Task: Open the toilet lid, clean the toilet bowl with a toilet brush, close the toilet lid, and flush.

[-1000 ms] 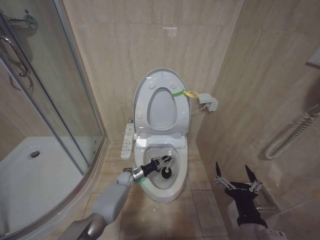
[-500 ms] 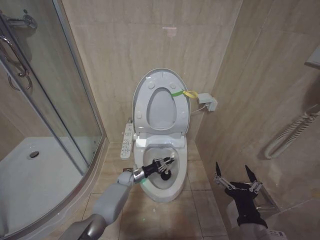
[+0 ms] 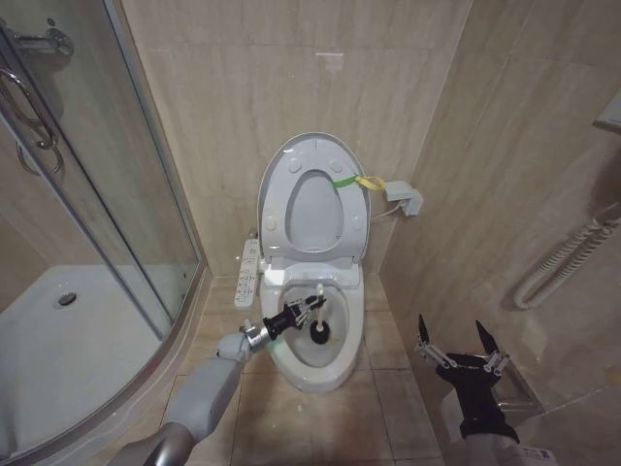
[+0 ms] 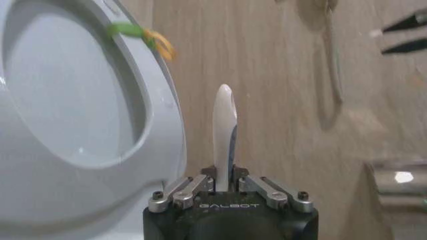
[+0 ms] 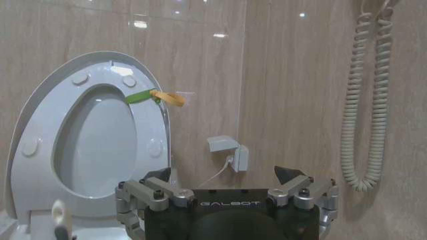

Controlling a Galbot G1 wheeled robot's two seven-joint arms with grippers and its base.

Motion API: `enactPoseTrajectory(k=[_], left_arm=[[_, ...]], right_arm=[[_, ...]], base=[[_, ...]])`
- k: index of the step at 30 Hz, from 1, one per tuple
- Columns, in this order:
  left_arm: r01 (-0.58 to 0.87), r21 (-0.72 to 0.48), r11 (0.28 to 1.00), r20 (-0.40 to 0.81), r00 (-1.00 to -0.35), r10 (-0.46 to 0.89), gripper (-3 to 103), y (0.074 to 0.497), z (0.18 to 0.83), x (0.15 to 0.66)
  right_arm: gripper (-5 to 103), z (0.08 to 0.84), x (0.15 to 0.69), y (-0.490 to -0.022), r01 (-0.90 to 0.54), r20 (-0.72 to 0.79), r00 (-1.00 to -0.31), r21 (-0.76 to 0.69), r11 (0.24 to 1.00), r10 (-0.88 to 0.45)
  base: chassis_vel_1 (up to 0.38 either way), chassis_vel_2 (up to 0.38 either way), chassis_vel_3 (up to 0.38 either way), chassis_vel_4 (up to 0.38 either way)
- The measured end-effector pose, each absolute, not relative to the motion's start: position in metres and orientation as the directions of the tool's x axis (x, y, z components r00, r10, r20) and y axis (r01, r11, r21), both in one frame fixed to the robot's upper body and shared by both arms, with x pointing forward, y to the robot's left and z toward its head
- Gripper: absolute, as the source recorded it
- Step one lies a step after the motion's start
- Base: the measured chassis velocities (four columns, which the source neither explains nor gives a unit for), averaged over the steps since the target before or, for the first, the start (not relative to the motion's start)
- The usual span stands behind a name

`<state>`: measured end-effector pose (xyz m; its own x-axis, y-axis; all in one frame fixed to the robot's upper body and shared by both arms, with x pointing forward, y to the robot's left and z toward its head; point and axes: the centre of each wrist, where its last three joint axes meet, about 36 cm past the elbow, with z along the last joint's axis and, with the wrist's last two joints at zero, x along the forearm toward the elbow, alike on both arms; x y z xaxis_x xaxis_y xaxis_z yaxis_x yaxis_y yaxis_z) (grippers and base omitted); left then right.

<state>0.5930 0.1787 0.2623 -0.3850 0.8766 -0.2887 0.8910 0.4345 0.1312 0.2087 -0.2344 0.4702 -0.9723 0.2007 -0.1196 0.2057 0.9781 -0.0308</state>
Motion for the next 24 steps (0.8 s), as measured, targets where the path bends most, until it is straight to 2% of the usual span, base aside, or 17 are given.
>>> enactPoseTrajectory(k=[11,18,24], left_arm=[[0.880,0.073,0.469,-0.369,-0.413,0.833,15,0.158,0.267,0.596],[0.878,-0.048,0.476,-0.354,-0.461,0.814,15,0.143,0.231,0.580],[0.864,-0.101,0.494,-0.307,-0.499,0.810,15,0.156,0.203,0.567]], right_arm=[[100,0.470,0.209,-0.234,0.206,-0.120,-0.972,-0.031,0.978,0.201],[100,0.470,0.209,-0.234,0.206,-0.120,-0.972,-0.031,0.978,0.201],[100,0.470,0.209,-0.234,0.206,-0.120,-0.972,-0.031,0.978,0.201]], base=[[0.000,0.000,0.000,0.000],[0.000,0.000,0.000,0.000],[0.000,0.000,0.000,0.000]])
